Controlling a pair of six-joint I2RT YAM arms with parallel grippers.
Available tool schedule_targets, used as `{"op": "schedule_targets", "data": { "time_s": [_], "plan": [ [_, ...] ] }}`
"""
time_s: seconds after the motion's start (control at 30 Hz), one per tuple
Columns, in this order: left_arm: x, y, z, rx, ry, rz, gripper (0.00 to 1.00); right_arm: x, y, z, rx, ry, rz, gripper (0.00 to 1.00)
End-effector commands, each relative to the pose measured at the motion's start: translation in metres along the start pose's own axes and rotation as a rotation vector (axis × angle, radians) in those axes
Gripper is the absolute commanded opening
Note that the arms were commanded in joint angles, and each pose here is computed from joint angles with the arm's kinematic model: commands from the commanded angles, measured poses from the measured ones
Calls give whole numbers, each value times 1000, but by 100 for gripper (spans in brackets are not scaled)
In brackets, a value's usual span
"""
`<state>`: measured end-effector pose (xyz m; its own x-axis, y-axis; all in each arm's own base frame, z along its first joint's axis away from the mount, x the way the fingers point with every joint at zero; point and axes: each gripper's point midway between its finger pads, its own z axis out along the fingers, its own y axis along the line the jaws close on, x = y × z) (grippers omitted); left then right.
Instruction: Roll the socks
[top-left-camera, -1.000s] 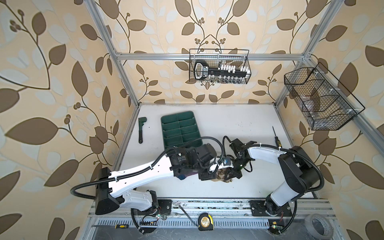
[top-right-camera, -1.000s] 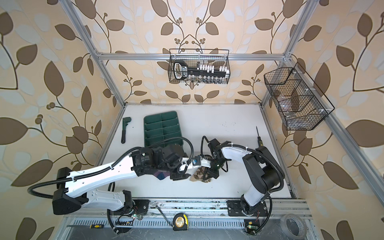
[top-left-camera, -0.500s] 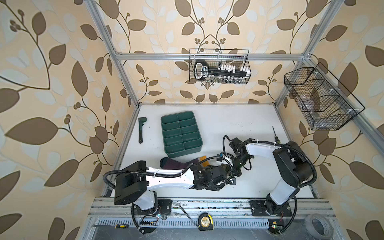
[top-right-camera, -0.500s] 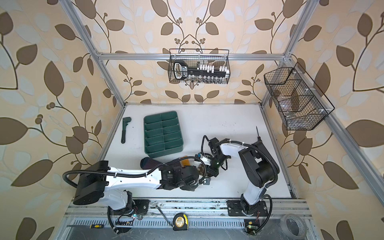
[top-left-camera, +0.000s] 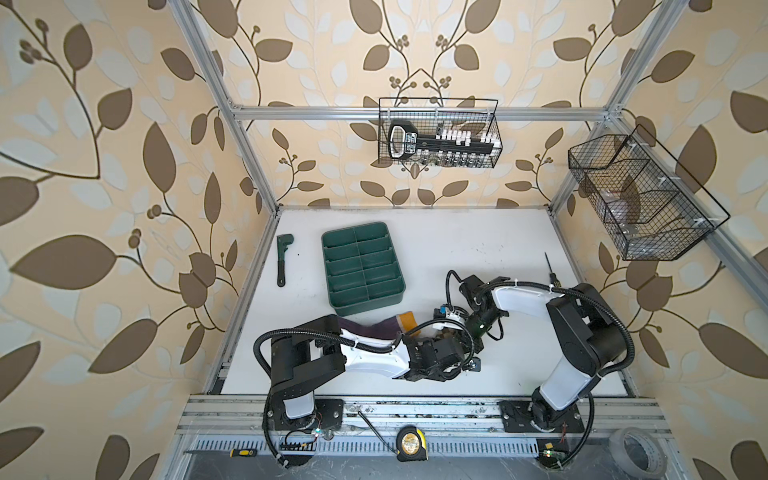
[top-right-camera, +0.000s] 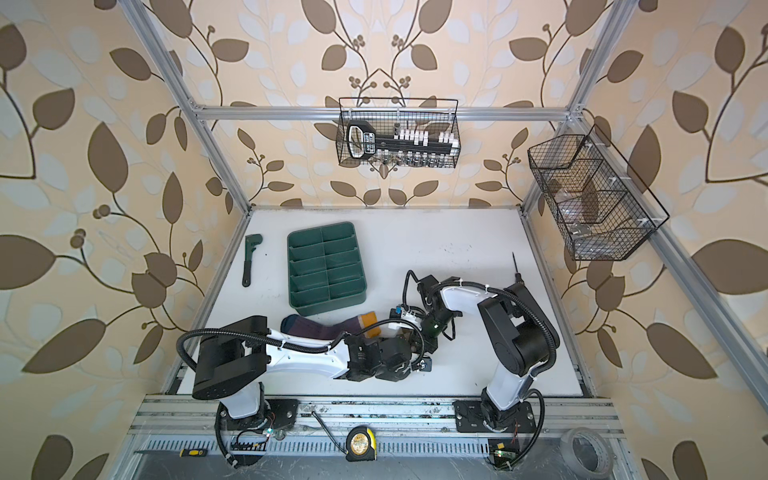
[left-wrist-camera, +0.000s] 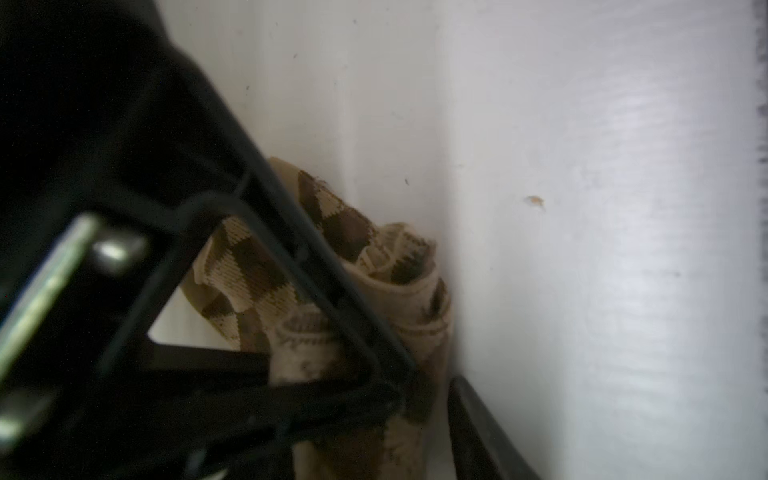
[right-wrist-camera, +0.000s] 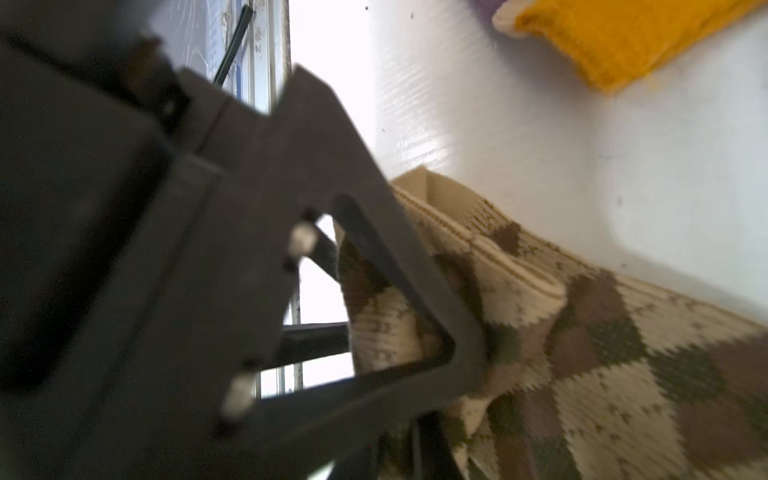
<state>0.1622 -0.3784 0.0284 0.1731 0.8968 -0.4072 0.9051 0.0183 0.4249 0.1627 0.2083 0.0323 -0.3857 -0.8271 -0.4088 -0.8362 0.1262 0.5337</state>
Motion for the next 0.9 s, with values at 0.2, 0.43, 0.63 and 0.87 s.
{"op": "schedule_targets", "data": {
  "time_s": [0.2,0.43,0.63,0.87],
  "plan": [
    [9,-11,20,129,98,-93,2,6,-29,-31,264,28,-18,22],
    [17,-30,7,330,195,-216,0,-4,-64,-114,606,-216,104,42],
    [26,-56,3,536,364,-288,0,25,-95,-202,1023,-330,362,41],
    [22,-62,-2,758,476,-555,0,56,-67,-283,1405,-507,559,40]
  ]
}}
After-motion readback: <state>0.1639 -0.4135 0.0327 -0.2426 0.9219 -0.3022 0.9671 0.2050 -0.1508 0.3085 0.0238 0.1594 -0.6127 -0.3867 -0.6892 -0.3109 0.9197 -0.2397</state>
